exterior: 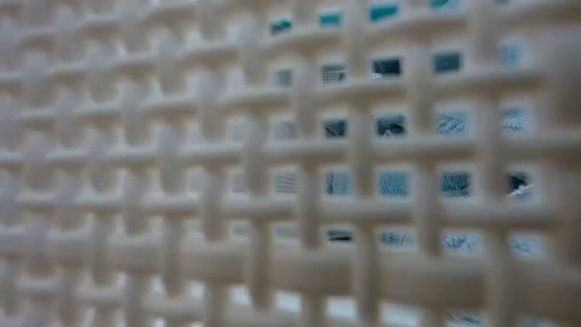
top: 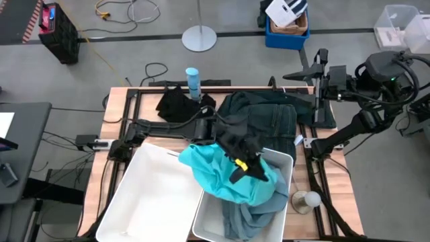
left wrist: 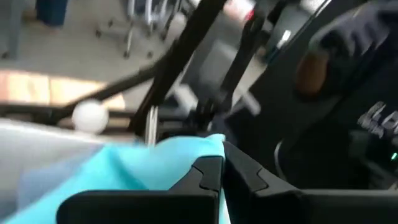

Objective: Sort clothes
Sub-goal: Put the light blue shorts into the right white bin

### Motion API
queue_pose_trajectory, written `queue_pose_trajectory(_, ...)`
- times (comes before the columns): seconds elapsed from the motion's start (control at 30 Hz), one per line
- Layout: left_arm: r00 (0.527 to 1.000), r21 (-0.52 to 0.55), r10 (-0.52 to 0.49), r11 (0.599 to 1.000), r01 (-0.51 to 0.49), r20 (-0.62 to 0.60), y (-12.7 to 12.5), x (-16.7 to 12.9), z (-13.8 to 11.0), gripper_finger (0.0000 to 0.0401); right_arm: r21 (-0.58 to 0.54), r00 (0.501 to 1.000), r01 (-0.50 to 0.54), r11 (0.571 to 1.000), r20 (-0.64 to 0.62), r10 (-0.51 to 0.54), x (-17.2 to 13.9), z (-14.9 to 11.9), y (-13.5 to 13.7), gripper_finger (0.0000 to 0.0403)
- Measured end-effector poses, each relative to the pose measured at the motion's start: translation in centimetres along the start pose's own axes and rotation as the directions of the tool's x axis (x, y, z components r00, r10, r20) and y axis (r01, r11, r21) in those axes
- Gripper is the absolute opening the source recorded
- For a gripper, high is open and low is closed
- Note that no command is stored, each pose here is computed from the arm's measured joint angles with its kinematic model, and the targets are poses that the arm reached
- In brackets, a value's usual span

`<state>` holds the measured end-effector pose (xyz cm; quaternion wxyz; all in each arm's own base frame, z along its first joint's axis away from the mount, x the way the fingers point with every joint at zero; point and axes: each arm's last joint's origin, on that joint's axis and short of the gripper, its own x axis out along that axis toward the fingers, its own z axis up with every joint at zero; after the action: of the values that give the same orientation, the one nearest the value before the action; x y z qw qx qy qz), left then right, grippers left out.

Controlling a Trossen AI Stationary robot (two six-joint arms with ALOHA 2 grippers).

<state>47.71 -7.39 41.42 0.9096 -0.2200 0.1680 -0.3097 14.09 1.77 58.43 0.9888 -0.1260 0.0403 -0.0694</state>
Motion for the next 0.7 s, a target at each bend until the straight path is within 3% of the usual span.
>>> queue_pose_trajectory(0.17,0.988,-0.021,0.054,0.998,-0.057,-0.145,0.1,-0.1,-1.6,0.0032,-0.002,1.000,-0.003,1.000,-0.013,0.003,0.0,-0.1,0.0,0.0219)
queue_pose_trajectory(0.33,0.966,-0.004,0.101,0.994,-0.105,-0.237,0.2,0.0,-2.8,0.0107,-0.003,1.000,-0.004,1.000,-0.016,0.004,0.0,-0.2,0.0,0.0219)
queue_pose_trajectory(0.53,0.986,0.019,0.131,0.991,-0.129,-0.103,-0.8,-1.5,-0.6,0.0210,0.000,1.000,-0.004,1.000,-0.016,0.004,0.0,-0.2,0.0,0.0219)
queue_pose_trajectory(0.7,0.970,0.088,0.233,0.967,-0.239,0.066,-3.4,-6.1,2.6,0.0237,0.002,1.000,-0.005,1.000,-0.020,0.005,0.0,-0.2,0.1,0.0219)
